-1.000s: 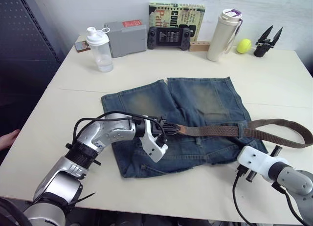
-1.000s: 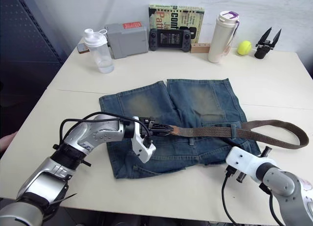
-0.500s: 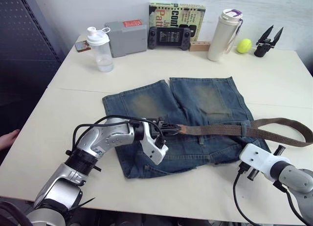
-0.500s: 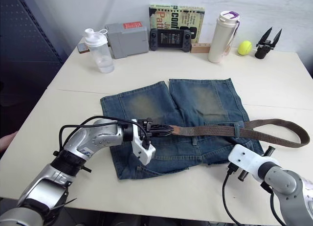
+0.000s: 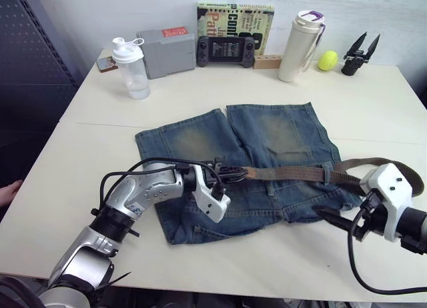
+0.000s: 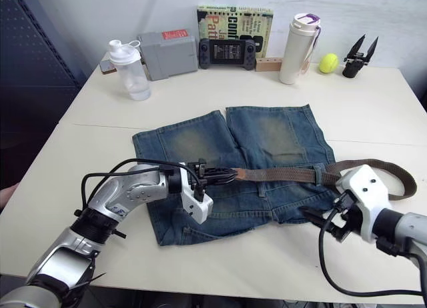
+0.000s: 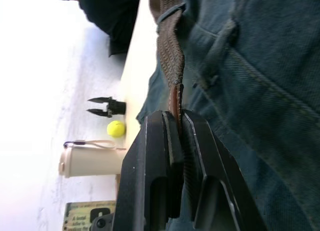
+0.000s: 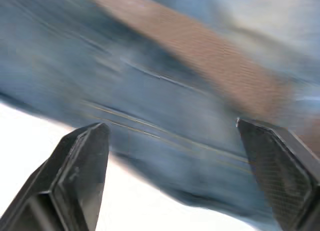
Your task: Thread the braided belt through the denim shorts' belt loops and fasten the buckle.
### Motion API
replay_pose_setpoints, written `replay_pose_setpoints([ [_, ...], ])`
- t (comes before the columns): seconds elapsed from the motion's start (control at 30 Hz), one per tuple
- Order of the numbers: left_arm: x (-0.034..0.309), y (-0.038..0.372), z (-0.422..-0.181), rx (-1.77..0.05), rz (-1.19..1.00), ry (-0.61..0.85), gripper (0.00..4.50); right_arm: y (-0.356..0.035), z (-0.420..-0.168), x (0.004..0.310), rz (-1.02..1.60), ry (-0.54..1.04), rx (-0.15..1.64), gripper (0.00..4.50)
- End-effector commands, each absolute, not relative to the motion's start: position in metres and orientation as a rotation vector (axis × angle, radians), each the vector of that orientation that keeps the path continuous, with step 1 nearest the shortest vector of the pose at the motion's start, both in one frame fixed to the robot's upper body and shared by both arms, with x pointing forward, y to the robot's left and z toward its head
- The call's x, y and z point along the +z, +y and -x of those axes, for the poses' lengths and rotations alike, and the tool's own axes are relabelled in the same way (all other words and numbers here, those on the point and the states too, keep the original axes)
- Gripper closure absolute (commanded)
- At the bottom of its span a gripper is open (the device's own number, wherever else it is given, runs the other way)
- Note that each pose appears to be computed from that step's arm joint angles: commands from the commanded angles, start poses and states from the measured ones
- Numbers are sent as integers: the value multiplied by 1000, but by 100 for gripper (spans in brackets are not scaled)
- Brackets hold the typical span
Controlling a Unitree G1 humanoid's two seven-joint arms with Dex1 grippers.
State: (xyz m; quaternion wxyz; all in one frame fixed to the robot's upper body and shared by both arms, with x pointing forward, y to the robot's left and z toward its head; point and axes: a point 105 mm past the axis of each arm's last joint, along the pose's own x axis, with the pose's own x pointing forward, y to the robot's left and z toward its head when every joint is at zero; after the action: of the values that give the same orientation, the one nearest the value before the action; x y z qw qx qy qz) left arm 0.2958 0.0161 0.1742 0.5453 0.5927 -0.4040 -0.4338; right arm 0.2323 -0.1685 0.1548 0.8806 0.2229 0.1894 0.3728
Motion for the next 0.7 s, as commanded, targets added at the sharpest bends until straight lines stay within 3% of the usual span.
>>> replay_pose_setpoints([
  [0.03,188,14,-290,-990,-1398,-1030,450,-148,-234,135,-712,411,711,10],
  [0.1,188,13,-289,-994,-1399,-1037,450,-133,-238,131,-870,398,655,10],
  [0.27,187,12,-288,-1002,-1408,-1041,450,-124,-252,155,-1283,377,477,10],
  [0.47,186,12,-288,-1008,-1411,-1036,450,-139,-267,158,-1412,334,314,10],
  [0.7,184,13,-289,-1013,-1420,-1027,450,-151,-268,162,-1417,283,281,10],
])
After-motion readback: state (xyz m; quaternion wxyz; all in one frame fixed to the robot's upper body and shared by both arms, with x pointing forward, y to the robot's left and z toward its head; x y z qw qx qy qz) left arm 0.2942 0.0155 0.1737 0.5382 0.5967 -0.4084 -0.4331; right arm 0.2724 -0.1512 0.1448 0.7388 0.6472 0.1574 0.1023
